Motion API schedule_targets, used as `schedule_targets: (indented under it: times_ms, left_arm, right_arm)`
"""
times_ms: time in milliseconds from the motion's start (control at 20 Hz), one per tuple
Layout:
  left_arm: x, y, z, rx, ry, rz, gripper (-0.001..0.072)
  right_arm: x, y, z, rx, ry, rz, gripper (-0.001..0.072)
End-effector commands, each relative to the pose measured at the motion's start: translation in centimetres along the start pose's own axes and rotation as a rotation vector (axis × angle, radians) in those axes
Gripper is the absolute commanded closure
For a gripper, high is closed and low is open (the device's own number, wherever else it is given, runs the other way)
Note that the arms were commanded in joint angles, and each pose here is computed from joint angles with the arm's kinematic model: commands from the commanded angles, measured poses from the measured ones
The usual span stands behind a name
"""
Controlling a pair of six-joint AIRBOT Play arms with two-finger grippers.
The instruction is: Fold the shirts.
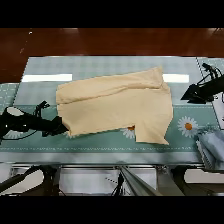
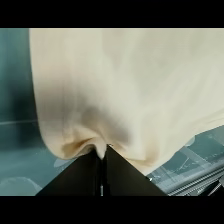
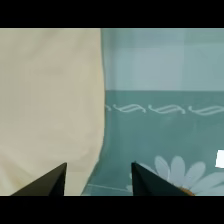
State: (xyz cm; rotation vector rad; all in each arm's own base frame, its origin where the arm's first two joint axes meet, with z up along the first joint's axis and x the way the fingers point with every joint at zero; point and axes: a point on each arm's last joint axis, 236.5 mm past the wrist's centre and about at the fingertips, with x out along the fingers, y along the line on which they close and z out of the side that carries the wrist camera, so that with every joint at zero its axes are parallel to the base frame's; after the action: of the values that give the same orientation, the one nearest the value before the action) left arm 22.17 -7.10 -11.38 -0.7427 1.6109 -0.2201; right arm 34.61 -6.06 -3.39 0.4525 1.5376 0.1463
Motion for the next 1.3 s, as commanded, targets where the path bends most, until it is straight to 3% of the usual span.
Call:
schedule_targets:
  times_ms: [0,200,550,600,700,850,1000,1150,1250]
  left_arm:
    - [0.0,-0.3,-0.7,0.022,0.029,-0.013,0.0686]
    - [0.0,-0.3,-0.7,0.022,0.029,-0.013,0.0686]
    - [0.0,-0.3,-0.6,0.022,0.026,-0.012,0.0686]
    - [0.0,-0.2,-0.5,0.022,0.021,-0.011,0.0686]
    - [0.0,-0.1,-0.1,0.022,0.005,-0.005,0.0686]
    - [-0.3,-0.2,0.5,0.045,-0.017,-0.006,0.0686]
    - [-2.8,-2.2,2.5,0.124,-0.076,-0.026,0.0686]
    - [-8.4,-6.2,7.1,0.239,-0.262,-0.036,0.0686]
    - [-12.3,-8.8,10.5,0.294,-0.407,-0.039,0.0686]
  right_arm:
    - [1.5,-1.2,-3.4,0.086,0.030,0.065,0.0219]
    - [4.0,-1.4,-6.7,0.133,0.046,0.104,0.0215]
    - [8.6,2.0,-6.9,0.143,0.016,0.147,0.0215]
    - [9.2,2.3,-6.8,0.129,0.013,0.137,0.0236]
    - [9.8,2.8,-6.0,0.113,-0.016,0.114,0.0353]
    - [9.7,3.4,-4.2,0.139,-0.085,0.122,0.0667]
    - [6.2,7.0,-0.8,0.067,-0.184,0.238,0.0668]
    - [-1.2,11.7,6.3,0.051,-0.438,0.391,0.0669]
    - [-5.6,13.4,10.5,0.017,-0.613,0.394,0.0670]
